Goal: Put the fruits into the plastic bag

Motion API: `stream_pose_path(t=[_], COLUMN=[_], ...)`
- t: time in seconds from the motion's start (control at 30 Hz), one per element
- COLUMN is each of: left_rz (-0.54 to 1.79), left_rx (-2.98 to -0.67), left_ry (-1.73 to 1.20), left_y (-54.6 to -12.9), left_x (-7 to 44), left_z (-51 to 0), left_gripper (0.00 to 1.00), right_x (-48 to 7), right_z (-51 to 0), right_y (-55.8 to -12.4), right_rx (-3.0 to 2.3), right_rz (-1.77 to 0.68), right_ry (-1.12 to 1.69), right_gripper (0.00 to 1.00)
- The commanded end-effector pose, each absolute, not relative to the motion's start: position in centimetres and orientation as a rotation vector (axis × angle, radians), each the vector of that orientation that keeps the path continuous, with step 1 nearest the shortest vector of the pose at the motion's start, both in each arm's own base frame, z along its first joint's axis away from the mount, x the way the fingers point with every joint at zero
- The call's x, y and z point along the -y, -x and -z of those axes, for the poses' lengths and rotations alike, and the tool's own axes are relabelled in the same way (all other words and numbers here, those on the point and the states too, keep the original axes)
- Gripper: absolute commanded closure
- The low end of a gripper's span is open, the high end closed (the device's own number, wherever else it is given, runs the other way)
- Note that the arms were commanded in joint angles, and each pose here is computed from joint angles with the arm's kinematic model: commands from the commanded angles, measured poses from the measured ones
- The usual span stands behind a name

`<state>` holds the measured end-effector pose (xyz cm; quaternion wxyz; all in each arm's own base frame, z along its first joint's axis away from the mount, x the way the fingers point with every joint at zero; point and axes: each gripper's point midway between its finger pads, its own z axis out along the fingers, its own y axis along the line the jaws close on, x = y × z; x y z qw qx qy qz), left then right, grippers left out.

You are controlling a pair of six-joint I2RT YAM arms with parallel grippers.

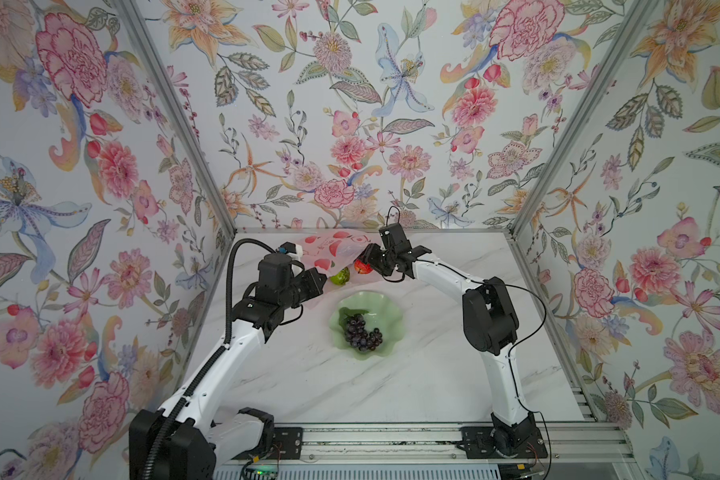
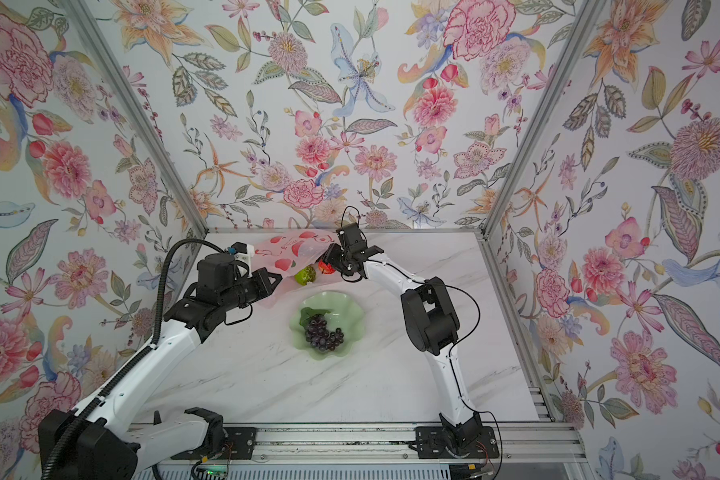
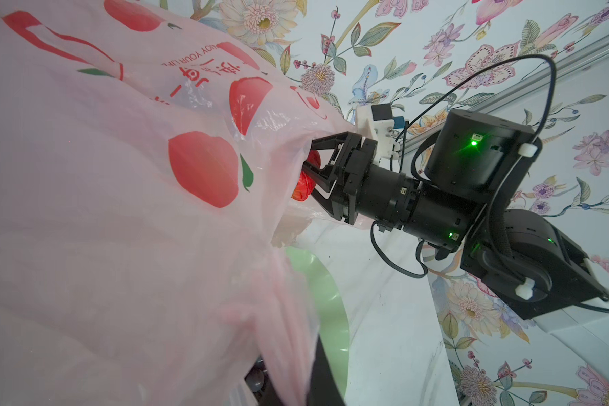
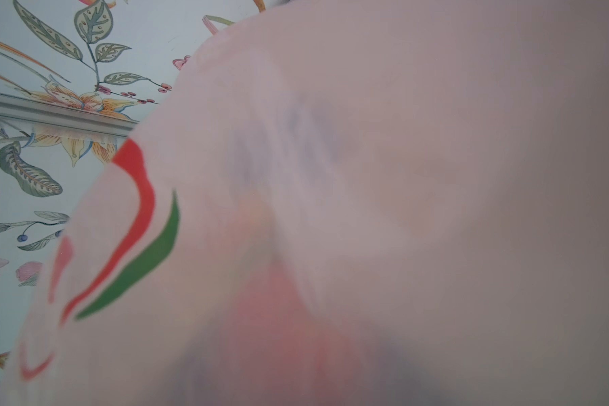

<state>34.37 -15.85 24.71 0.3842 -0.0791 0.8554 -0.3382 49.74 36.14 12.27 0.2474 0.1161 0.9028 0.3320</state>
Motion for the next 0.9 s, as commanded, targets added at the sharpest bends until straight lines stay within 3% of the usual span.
stream_pose_path(t=[0.0,0.1,0.37,0.6,0.87], left_rz=[0.884,0.890,0.891,0.888,0.900], left_rx=[-2.130,-2.135,-2.134,-2.130,-2.123], left_ry=[0.158,0.160,0.167,0.182,0.191], left_y=[-34.3,-34.4,-34.5,-34.5,-34.5], left_x=[16.3,16.4,16.4,16.0,16.0], left_z=[-26.4,-26.2,-26.1,-26.1,-26.0], left_gripper=[1.00,1.00,1.00,1.00,1.00], right_x=[-35.6,-36.1,-37.7,-37.5,-35.4], right_z=[-10.2,-10.2,-13.1,-16.3,-17.5], right_y=[-50.2,-50.6,-51.3,-50.0,-44.1], right_rx=[-2.494,-2.494,-2.420,-2.409,-2.551], right_rz=[-0.857,-0.895,-1.038,-1.054,-0.917], right_ry=[-0.379,-0.376,-0.311,-0.216,-0.012], right_gripper=[0.40,0.29,0.13,0.13,0.14])
